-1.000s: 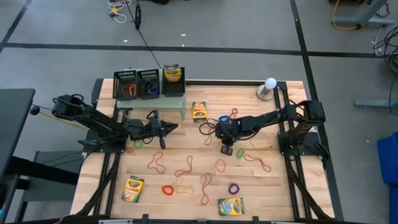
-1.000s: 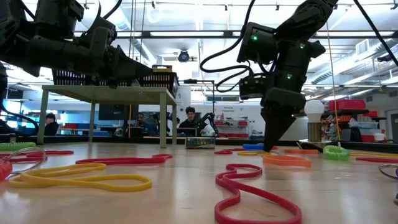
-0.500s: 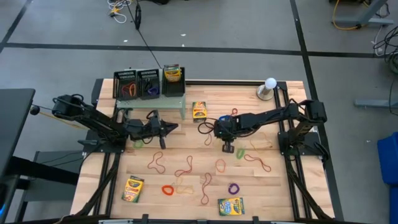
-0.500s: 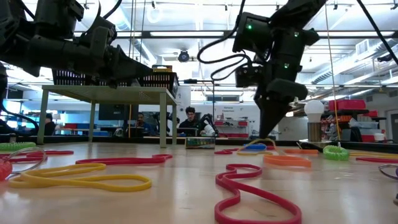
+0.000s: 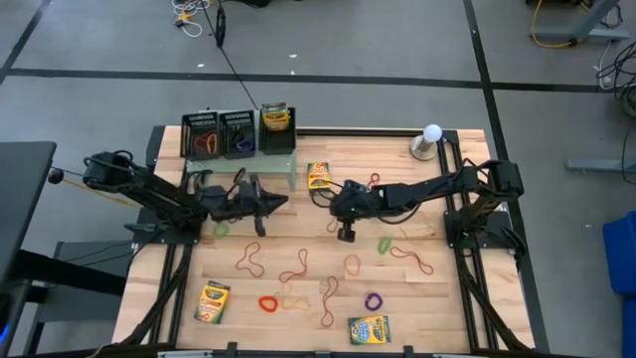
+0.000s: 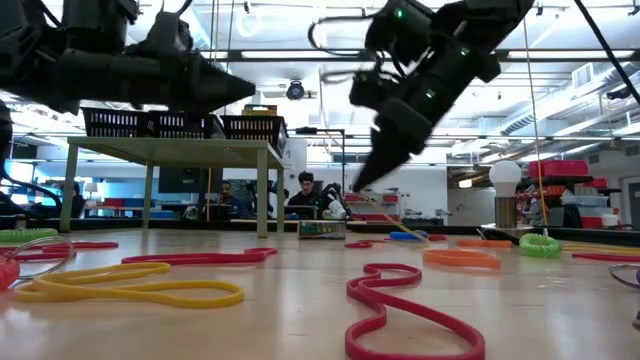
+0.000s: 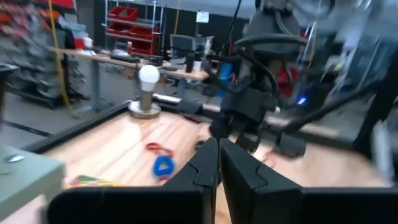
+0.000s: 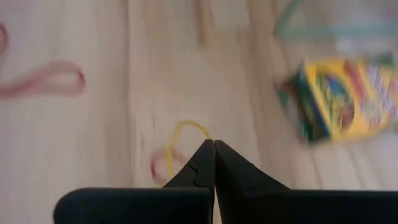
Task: Pick & Place Office Desk Supplies
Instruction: Put the yellow rubber band into the left black bin on the shelf
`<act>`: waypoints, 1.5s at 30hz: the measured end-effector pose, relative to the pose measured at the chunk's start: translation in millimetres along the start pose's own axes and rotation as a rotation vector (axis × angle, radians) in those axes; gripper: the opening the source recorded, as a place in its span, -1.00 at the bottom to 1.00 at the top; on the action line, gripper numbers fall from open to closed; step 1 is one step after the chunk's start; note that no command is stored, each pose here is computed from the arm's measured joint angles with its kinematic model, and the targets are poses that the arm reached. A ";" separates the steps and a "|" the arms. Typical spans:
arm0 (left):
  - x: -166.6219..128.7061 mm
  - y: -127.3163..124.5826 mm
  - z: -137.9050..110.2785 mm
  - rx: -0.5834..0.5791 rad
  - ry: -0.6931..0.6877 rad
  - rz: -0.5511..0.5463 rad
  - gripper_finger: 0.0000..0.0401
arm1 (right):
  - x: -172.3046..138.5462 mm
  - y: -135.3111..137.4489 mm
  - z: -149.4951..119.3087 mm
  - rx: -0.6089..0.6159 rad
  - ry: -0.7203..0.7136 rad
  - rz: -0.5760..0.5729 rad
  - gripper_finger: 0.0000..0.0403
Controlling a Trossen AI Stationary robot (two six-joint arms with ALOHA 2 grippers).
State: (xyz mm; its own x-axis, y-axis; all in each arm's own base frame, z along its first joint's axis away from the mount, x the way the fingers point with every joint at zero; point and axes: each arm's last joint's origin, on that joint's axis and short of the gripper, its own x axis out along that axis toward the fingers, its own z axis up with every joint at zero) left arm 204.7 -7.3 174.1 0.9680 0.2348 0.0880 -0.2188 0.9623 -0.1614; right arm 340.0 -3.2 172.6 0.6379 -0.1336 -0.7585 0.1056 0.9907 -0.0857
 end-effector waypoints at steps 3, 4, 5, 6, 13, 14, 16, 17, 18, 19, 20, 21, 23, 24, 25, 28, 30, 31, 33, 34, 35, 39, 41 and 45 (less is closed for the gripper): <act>8.1 -4.2 5.2 -0.051 0.013 -0.076 -0.90 | -0.6 0.8 10.2 -0.004 -0.105 0.003 -0.97; 9.6 -6.8 6.3 -0.056 0.019 -0.110 -0.90 | -1.0 0.9 13.2 -0.005 -0.136 0.004 -0.97; 12.2 -9.0 8.4 -0.058 0.023 -0.131 -0.90 | -1.4 0.9 15.7 -0.005 -0.163 0.004 -0.97; 15.0 -11.1 10.4 -0.059 0.028 -0.145 -0.90 | -1.7 0.8 17.6 -0.013 -0.182 0.003 -0.97; 41.8 -24.2 22.8 -0.100 0.199 -0.162 -0.82 | -2.8 0.6 23.2 -0.030 -0.240 -0.001 -0.97; 45.7 -26.2 27.3 -0.103 0.196 -0.165 -0.82 | -2.8 0.6 23.2 -0.032 -0.240 -0.001 -0.97; 52.4 -31.6 36.8 -0.090 0.163 -0.208 -0.82 | -2.9 0.6 23.2 -0.036 -0.241 -0.001 -0.97; 54.1 -33.7 39.5 -0.079 0.165 -0.239 -0.83 | -2.8 0.6 23.2 -0.037 -0.240 -0.001 -0.97; 55.8 -35.3 40.8 -0.070 0.184 -0.264 -0.83 | -2.8 0.6 23.2 -0.037 -0.240 -0.001 -0.97; 57.5 -36.2 40.8 -0.058 0.217 -0.269 -0.84 | -2.9 0.6 23.1 -0.038 -0.239 -0.001 -0.97; 58.2 -36.5 39.5 -0.040 0.256 -0.258 -0.85 | -3.7 0.6 22.8 -0.038 -0.234 -0.001 -0.97; 57.6 -35.6 37.0 -0.009 0.297 -0.228 -0.86 | -4.6 0.6 22.3 -0.039 -0.228 -0.001 -0.97; 55.3 -33.8 31.0 0.068 0.348 -0.150 -0.89 | -7.1 1.1 23.2 -0.040 -0.234 -0.001 -0.97; 53.9 -32.6 27.3 0.091 0.379 -0.102 -0.89 | -8.4 1.6 23.7 -0.041 -0.237 -0.004 -0.97; 53.1 -30.9 23.1 0.104 0.414 -0.072 -0.88 | -9.8 2.5 24.5 -0.044 -0.244 -0.006 -0.97; 51.4 -26.7 9.6 0.086 0.528 -0.058 -0.79 | -14.0 6.4 27.9 -0.061 -0.277 0.000 -0.97; 52.6 -27.1 3.3 0.049 0.559 -0.063 -0.69 | -14.8 9.5 28.8 -0.074 -0.290 0.005 -0.97; 53.4 -27.5 0.3 0.042 0.570 -0.066 -0.63 | -15.2 11.1 29.3 -0.080 -0.296 0.008 -0.97; 54.7 -27.6 -4.6 0.036 0.586 -0.066 -0.51 | -15.9 13.3 30.5 -0.091 -0.311 0.011 -0.97; 56.1 -27.8 -6.2 0.032 0.581 -0.066 -0.46 | -16.2 14.4 30.8 -0.096 -0.314 0.013 -0.97; 57.3 -28.0 -7.0 0.030 0.574 -0.066 -0.41 | -16.4 15.2 31.0 -0.097 -0.318 0.015 -0.97; 64.3 -28.3 -9.7 0.040 0.505 -0.024 -0.22 | -18.0 17.9 34.3 -0.099 -0.357 0.034 -0.97; 65.7 -27.5 -12.8 0.073 0.504 -0.012 -0.18 | -18.2 19.3 34.3 -0.102 -0.359 0.038 -0.97; 65.3 -26.7 -15.9 0.097 0.522 -0.004 -0.26 | -18.6 20.8 34.4 -0.104 -0.361 0.041 -0.97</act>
State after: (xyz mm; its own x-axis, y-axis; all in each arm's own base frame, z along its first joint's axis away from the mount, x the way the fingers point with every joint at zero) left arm 275.7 -19.8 168.5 0.8956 0.1550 -0.4170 -0.2010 0.9772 -0.0683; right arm 356.6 19.0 207.1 0.8700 -0.0753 -0.4873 0.0076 0.9902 -0.1393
